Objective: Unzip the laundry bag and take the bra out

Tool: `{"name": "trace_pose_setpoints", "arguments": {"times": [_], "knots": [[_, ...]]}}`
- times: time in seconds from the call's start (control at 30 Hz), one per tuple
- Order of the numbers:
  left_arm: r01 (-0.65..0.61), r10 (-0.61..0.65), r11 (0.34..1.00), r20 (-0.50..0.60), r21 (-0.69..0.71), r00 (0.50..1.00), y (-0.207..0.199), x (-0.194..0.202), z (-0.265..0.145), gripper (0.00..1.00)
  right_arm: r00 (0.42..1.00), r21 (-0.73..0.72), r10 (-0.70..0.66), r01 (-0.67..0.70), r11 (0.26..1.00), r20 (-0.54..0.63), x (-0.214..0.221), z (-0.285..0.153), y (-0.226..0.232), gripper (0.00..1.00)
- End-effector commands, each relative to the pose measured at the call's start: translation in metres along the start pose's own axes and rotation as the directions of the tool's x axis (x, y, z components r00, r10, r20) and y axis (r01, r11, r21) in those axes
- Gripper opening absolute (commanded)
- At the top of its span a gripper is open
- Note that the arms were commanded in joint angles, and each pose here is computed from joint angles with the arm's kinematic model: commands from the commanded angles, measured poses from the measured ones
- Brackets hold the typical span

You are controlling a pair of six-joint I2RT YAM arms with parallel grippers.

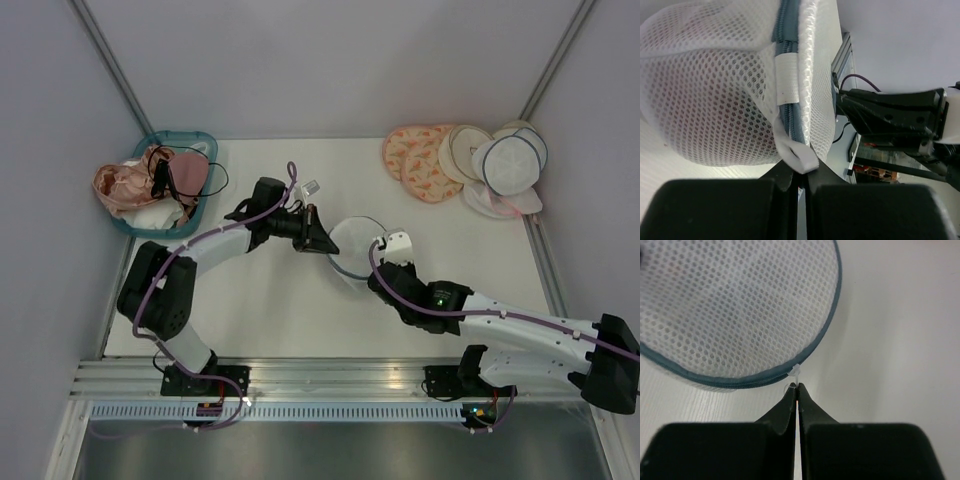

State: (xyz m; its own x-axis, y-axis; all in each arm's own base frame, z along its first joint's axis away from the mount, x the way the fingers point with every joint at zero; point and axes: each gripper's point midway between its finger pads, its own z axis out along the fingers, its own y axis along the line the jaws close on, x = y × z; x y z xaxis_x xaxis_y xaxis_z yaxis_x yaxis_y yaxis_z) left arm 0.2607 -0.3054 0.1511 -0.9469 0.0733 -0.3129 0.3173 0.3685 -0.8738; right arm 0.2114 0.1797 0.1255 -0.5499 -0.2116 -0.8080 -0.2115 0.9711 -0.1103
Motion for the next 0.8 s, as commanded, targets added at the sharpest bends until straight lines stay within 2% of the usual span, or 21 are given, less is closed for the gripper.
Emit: {"name": "trace_pose_setpoints", "arguments": {"times": [0.0,0.03,0.07,0.1,0.17,0.23,0.27,0.3,0.33,0.4,0.47,0.5,0.53,0.57,0.63,0.77], "knots": [[-0.060,0.062,0.998,-0.056,0.035,0.997,0.004,-0.015,0.009,0.05,0.998,-0.065,0.033,-0.030,0.997,0.049,-0.016,-0.006,0.006,0.00],[-0.055,0.057,0.998,-0.052,0.028,0.997,0.006,-0.020,0.012,0.29,0.997,-0.117,0.051,-0.045,0.992,0.051,-0.017,-0.009,0.015,0.00],[-0.049,0.049,0.999,-0.032,0.005,0.998,0.010,-0.028,0.015,0.43,0.998,-0.140,0.045,-0.038,0.989,0.044,-0.014,-0.009,0.018,0.00],[-0.051,0.051,0.999,-0.016,-0.007,0.999,0.010,-0.031,0.015,0.63,0.997,-0.159,0.055,-0.046,0.986,0.048,-0.015,-0.010,0.021,0.00],[-0.025,0.029,0.996,0.039,-0.085,0.999,0.020,-0.033,0.012,0.84,0.998,-0.200,0.054,-0.046,0.979,0.033,-0.011,-0.011,0.028,0.00],[-0.039,0.052,0.991,0.107,-0.127,0.993,0.010,-0.035,-0.002,0.99,0.998,-0.232,0.062,-0.053,0.971,0.030,-0.012,-0.013,0.035,0.00],[0.007,0.020,0.982,0.138,-0.191,0.990,0.024,-0.027,-0.007,1.00,0.998,-0.266,0.062,-0.056,0.962,0.017,-0.010,-0.014,0.041,0.01],[-0.010,0.044,0.982,0.175,-0.190,0.984,0.010,-0.025,-0.019,1.00,0.997,-0.298,0.070,-0.061,0.953,0.019,-0.013,-0.016,0.048,0.01],[0.027,0.011,0.977,0.175,-0.214,0.985,0.020,-0.009,-0.023,1.00,0.997,-0.320,0.071,-0.064,0.945,0.010,-0.012,-0.017,0.052,0.00],[0.061,-0.008,0.971,0.225,-0.229,0.974,0.017,0.000,-0.034,1.00,0.998,-0.430,0.052,-0.058,0.901,-0.026,-0.008,-0.026,0.072,0.00],[0.101,-0.041,0.973,0.272,-0.208,0.961,0.011,0.018,-0.046,1.00,0.998,-0.547,0.050,-0.062,0.835,-0.037,-0.008,-0.037,0.095,0.00],[0.095,-0.039,0.979,0.292,-0.182,0.956,0.005,0.021,-0.048,1.00,0.998,-0.647,0.051,-0.064,0.759,-0.039,-0.011,-0.050,0.114,0.00],[0.084,-0.033,0.985,0.311,-0.153,0.950,-0.005,0.025,-0.052,1.00,0.997,-0.685,0.055,-0.071,0.725,-0.046,-0.012,-0.055,0.121,0.00],[0.140,-0.094,0.981,0.297,-0.138,0.950,0.000,0.039,-0.050,1.00,0.997,-0.702,0.057,-0.076,0.708,-0.050,-0.010,-0.057,0.125,0.00],[0.121,-0.088,0.989,0.309,-0.090,0.947,-0.010,0.041,-0.047,1.00,0.997,-0.749,0.053,-0.077,0.657,-0.056,-0.009,-0.063,0.136,0.00],[0.169,-0.158,0.986,0.270,-0.017,0.950,-0.017,0.053,-0.030,1.00,0.997,-0.763,0.054,-0.078,0.641,-0.056,-0.009,-0.061,0.143,0.00]]}}
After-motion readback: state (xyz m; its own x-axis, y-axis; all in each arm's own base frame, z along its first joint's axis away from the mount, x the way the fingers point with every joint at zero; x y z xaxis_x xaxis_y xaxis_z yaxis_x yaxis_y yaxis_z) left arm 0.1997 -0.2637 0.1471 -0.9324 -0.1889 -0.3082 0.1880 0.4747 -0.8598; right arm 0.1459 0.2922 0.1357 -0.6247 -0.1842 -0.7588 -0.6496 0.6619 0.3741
